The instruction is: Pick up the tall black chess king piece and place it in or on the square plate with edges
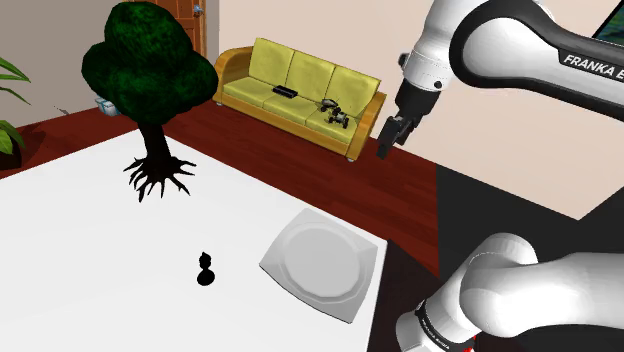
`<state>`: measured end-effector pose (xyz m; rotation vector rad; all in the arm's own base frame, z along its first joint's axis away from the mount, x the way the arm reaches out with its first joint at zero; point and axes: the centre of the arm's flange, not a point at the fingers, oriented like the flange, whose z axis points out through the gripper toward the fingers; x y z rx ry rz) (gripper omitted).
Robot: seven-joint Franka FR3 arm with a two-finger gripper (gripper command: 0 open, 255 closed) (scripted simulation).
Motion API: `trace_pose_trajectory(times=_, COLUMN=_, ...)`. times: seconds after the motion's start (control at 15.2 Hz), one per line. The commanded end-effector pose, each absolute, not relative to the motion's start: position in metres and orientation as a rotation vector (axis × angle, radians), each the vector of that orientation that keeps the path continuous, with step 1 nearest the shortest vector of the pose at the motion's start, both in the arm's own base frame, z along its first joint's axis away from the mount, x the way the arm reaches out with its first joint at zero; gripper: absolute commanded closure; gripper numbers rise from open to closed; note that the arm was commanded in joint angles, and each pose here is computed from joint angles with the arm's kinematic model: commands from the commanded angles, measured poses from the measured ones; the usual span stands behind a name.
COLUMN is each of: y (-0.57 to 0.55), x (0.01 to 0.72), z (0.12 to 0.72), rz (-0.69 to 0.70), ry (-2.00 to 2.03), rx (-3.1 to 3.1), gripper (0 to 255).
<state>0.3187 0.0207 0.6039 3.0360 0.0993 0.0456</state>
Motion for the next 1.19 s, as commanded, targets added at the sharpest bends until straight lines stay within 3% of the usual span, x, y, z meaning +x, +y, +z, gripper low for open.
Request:
trace_pose_trajectory(times=0.0, y=0.021, x=0.319, z=0.604, rz=0.046, ry=0.099, rx=3.036, gripper=0)
trace_pose_trajectory(times=1.12, y=0.192, x=0.389, z=0.487, rz=-0.062, ry=-0.072, rx=3.103, gripper=0)
